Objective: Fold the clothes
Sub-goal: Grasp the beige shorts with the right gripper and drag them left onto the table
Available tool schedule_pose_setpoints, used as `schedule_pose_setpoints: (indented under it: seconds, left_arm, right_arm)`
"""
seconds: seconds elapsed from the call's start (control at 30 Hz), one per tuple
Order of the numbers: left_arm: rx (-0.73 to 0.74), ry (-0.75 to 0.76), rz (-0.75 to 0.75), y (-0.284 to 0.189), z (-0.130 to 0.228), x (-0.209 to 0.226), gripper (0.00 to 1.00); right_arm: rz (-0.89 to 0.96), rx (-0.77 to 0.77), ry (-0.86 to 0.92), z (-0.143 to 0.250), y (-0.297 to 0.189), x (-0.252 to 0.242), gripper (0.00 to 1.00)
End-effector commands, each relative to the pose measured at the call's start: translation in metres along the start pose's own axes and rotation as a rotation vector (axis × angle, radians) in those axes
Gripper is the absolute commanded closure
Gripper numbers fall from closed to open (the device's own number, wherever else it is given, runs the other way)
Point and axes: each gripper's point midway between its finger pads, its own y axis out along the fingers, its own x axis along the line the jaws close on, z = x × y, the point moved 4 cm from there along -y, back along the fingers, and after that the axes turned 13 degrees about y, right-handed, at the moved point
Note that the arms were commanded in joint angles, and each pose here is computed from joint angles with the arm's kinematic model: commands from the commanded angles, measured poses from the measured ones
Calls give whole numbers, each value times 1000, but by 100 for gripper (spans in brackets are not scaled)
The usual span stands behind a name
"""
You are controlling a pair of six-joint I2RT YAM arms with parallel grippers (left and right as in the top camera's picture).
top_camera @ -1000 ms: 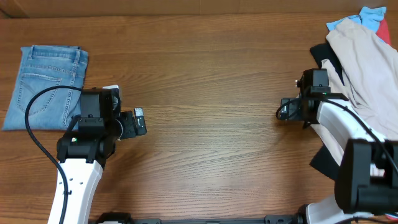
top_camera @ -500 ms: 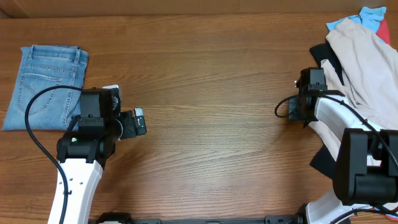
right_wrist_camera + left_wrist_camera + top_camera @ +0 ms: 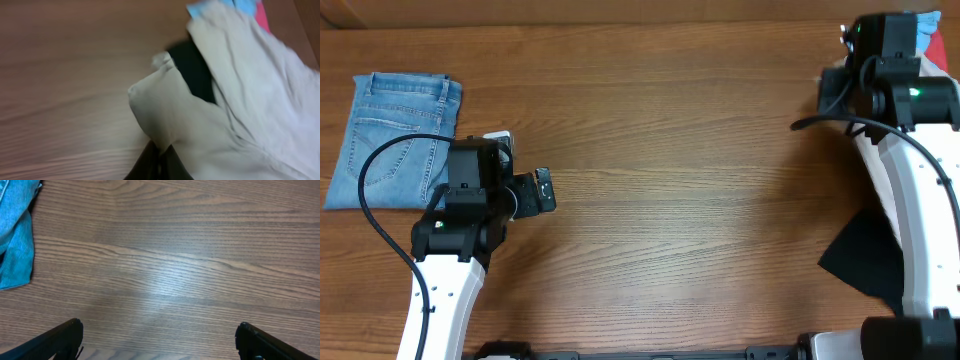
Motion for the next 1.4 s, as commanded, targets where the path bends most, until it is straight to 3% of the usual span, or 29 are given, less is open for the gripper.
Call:
schedule_pose_setpoints:
  seconds: [0.0, 0.37, 0.6, 0.67, 0.73, 0.77, 0.83, 0.93, 0.97, 1.2, 1.37]
  left_arm:
    - [-34, -14, 5, -5, -11, 2, 0]
    - [-68, -13, 4, -5, -18, 2, 0]
    - [-92, -13, 4, -6, -23, 2, 0]
    - [-95, -13, 3, -6, -23, 2, 0]
    - [-95, -13, 4, -6, -23, 2, 0]
    - [-95, -12, 9, -6, -23, 1, 0]
    - [-97, -11, 39, -6, -24, -3, 0]
    - [-102, -6, 115, -7, -25, -13, 0]
    - [-108, 0, 164, -8, -26, -19, 0]
    - [-130, 116, 336, -3, -33, -71, 0]
    - [-68, 139, 459, 16, -26, -134, 0]
  right_arm:
    - [-230, -53, -61, -8, -38, 59, 96]
    - [-531, -161, -241, 12, -51, 201, 96]
    - [-612, -229, -257, 13, -24, 257, 93]
    - [-609, -264, -240, 6, -23, 259, 88]
    - [-531, -307, -136, -11, -20, 244, 87]
    - [-482, -324, -75, -21, -21, 232, 79]
    - [-431, -338, -26, -34, -27, 209, 32]
    - [-377, -335, 7, -46, -40, 171, 27]
    - [-347, -319, 18, -47, -45, 153, 0]
    - [-165, -203, 84, -34, -63, 60, 0]
    - [-97, -128, 266, -27, -65, 5, 0]
